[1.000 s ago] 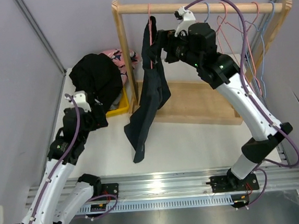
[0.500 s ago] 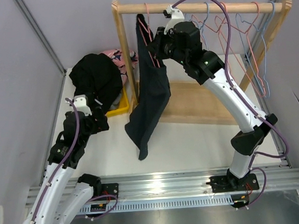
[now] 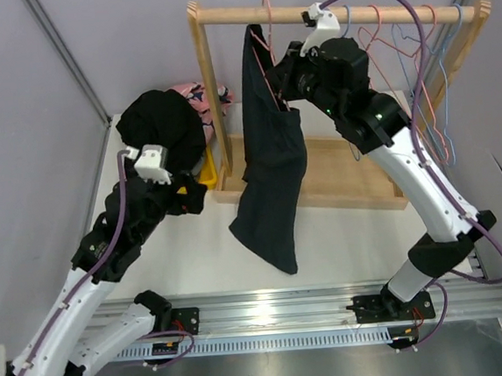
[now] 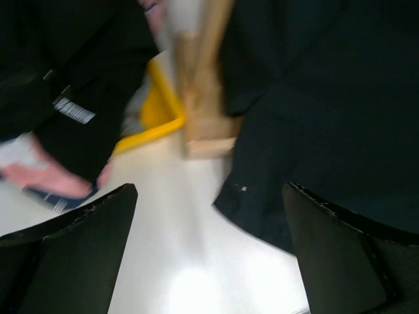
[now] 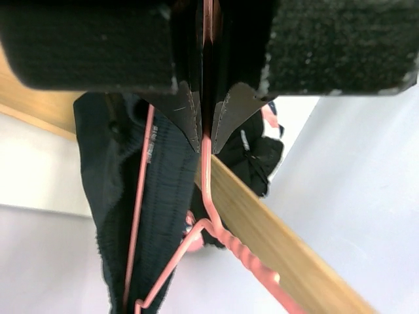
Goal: Remove the shorts from the hanger
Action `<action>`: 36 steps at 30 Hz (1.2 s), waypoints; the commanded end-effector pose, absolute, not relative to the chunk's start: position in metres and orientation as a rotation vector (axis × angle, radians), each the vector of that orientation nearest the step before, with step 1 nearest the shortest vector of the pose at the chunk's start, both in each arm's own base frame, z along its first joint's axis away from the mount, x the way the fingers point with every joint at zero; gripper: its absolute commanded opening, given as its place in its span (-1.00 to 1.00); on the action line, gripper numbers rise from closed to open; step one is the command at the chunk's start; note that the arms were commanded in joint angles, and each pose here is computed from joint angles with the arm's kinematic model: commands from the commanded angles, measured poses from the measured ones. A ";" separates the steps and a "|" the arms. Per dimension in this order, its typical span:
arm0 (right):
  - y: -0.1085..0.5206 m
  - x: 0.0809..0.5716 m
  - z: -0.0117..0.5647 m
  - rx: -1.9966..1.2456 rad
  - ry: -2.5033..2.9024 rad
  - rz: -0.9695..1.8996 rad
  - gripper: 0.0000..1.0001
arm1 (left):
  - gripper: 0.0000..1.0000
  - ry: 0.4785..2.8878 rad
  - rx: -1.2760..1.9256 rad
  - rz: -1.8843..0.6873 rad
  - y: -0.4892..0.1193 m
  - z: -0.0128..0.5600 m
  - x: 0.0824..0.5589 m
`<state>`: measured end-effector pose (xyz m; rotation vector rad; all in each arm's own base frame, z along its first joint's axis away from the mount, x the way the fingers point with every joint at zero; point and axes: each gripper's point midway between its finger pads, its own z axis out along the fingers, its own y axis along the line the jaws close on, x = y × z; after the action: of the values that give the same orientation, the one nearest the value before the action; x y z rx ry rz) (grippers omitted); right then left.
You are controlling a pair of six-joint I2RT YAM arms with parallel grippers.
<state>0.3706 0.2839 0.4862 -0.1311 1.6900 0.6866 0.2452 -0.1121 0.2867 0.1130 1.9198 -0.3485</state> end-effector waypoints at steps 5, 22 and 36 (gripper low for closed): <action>0.264 0.319 0.565 -0.062 1.466 0.765 -1.00 | 0.98 1.698 0.361 -0.719 -0.232 0.391 0.193; 0.269 0.288 0.545 -0.057 1.487 0.794 -1.00 | 0.98 1.630 0.581 -0.928 -0.373 0.402 0.140; 0.255 0.272 0.559 -0.023 1.463 0.851 -1.00 | -0.42 1.710 0.548 -0.711 -0.399 0.348 0.171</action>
<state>0.2842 0.2687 0.5139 -0.0953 1.6004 0.7649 0.1612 -0.3971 0.3284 0.6275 1.7552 -0.7232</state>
